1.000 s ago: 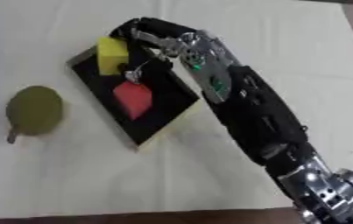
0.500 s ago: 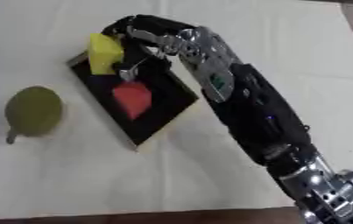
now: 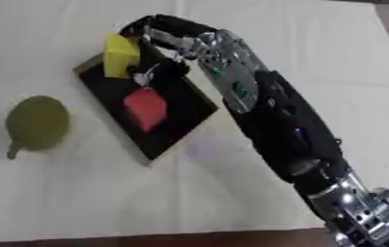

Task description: Pick up objects on the table and place them in the box.

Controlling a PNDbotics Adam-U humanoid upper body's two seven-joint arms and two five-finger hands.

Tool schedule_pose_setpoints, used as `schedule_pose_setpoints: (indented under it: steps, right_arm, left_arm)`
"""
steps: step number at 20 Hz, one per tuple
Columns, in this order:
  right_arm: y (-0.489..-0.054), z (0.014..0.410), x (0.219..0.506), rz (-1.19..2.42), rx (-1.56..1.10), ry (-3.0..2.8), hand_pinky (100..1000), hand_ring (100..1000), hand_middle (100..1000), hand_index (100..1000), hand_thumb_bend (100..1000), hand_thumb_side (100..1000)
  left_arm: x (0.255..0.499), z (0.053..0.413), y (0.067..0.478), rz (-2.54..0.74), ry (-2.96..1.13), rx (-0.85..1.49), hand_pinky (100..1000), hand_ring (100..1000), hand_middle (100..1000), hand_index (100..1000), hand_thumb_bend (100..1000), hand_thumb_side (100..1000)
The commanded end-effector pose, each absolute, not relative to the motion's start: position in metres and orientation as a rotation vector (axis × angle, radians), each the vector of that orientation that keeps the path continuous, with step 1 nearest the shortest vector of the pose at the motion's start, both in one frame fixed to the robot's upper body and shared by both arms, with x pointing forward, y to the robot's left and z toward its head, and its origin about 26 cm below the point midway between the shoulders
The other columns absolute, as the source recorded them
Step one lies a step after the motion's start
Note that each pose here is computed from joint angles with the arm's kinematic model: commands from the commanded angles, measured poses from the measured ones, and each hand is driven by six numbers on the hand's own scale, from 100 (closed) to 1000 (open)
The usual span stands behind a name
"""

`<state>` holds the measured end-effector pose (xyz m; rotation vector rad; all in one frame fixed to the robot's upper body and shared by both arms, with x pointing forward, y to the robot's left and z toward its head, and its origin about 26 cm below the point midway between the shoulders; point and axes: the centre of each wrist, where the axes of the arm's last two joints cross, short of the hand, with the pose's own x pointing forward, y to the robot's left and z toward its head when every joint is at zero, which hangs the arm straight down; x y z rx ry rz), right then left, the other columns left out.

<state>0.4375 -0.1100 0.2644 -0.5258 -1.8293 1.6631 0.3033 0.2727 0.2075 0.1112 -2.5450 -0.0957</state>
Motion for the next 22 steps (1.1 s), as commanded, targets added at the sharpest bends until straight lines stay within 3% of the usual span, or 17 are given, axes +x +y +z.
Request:
schedule_pose_setpoints:
  steps: [1,5,13,18,22]
  right_arm:
    - [-0.111,0.275,0.435,1.698,-0.572,-1.861,1000,999,887,940,115,335]
    - [-0.11,0.271,0.436,1.771,-0.57,-1.864,1000,1000,1000,1000,111,294]
    - [-0.116,0.262,0.444,1.757,-0.495,-1.868,1000,1000,1000,1000,100,188]
    - [-0.116,0.259,0.446,1.752,-0.491,-1.859,1000,1000,1000,1000,100,257]
    - [-0.118,0.263,0.444,1.702,-0.478,-1.88,1000,1000,1000,1000,100,186]
  left_arm:
    - [0.301,0.214,0.273,-0.111,-2.566,0.117,728,727,776,803,100,541]
    - [0.301,0.214,0.274,-0.111,-2.56,0.117,728,728,777,804,100,543]
    - [0.3,0.213,0.274,-0.111,-2.551,0.121,728,729,778,806,100,548]
    - [0.3,0.213,0.274,-0.114,-2.549,0.122,728,729,779,807,100,541]
    - [0.3,0.213,0.274,-0.115,-2.547,0.124,728,730,779,805,100,547]
